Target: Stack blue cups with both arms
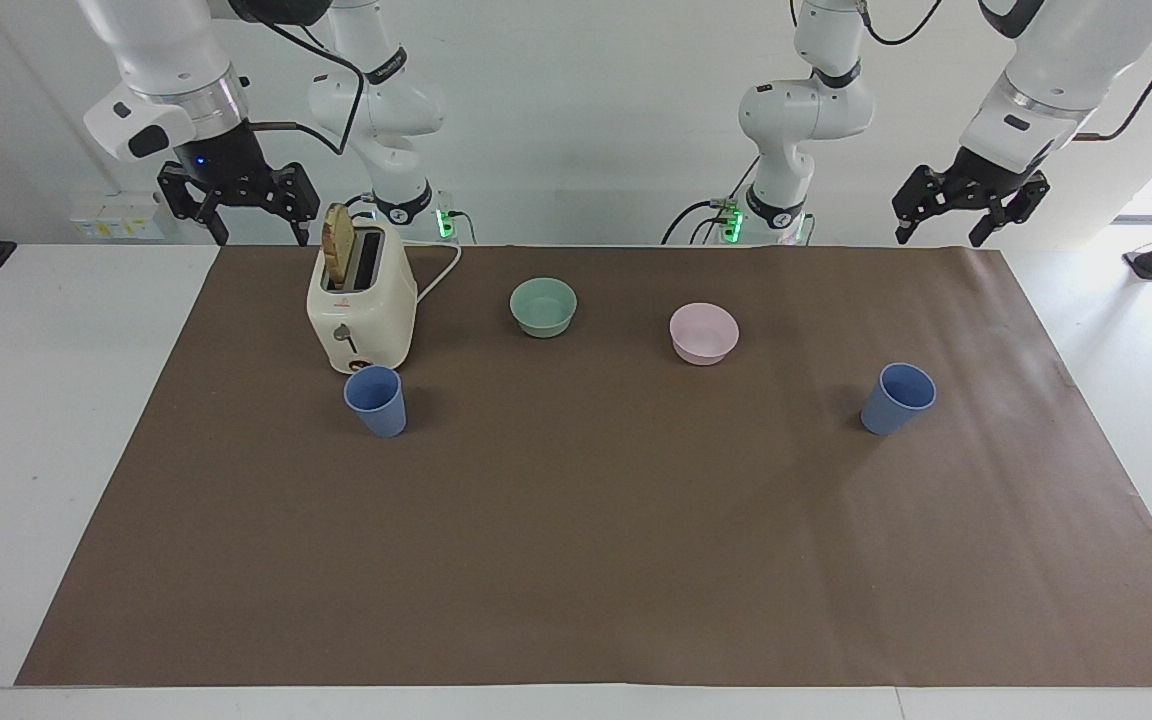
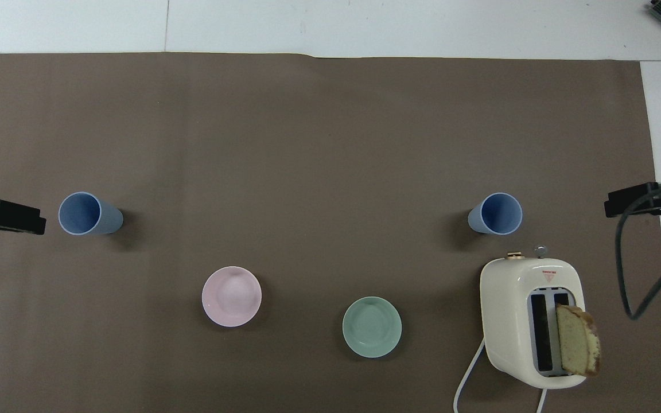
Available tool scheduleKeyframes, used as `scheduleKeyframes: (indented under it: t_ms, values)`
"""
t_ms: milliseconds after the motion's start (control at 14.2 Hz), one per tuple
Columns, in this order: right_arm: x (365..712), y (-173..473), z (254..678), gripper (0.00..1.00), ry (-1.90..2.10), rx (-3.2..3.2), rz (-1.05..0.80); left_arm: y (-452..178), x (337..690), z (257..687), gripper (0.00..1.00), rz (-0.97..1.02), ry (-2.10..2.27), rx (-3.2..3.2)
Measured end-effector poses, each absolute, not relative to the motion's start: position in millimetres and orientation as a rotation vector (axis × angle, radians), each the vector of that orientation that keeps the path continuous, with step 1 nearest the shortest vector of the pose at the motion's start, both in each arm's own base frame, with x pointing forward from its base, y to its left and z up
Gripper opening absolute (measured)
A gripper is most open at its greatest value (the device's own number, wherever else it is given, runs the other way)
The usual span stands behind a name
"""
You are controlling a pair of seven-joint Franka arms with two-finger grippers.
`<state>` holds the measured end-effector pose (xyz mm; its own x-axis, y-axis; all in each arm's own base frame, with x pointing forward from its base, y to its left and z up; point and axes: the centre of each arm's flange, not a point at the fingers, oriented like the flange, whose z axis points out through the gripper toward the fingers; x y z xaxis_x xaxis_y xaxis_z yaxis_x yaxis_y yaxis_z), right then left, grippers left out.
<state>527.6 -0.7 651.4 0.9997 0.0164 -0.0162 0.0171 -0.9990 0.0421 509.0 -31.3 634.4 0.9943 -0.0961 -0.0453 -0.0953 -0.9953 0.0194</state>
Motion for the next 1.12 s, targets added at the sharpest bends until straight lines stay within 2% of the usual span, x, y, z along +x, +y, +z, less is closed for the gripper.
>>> scheduleKeyframes:
  t_ms: [702, 982, 1123]
  values:
    - [528, -1, 651, 1.0, 0.026, 3.099, -0.025, 17, 555, 537, 1.0, 0.026, -0.007, 3.12]
    - [528, -1, 651, 1.0, 0.026, 3.099, -0.025, 62, 590, 463, 1.0, 0.024, 0.108, 3.113]
    - [528, -1, 651, 1.0, 0.026, 3.099, -0.025, 84, 594, 426, 1.0, -0.026, 0.164, 3.105]
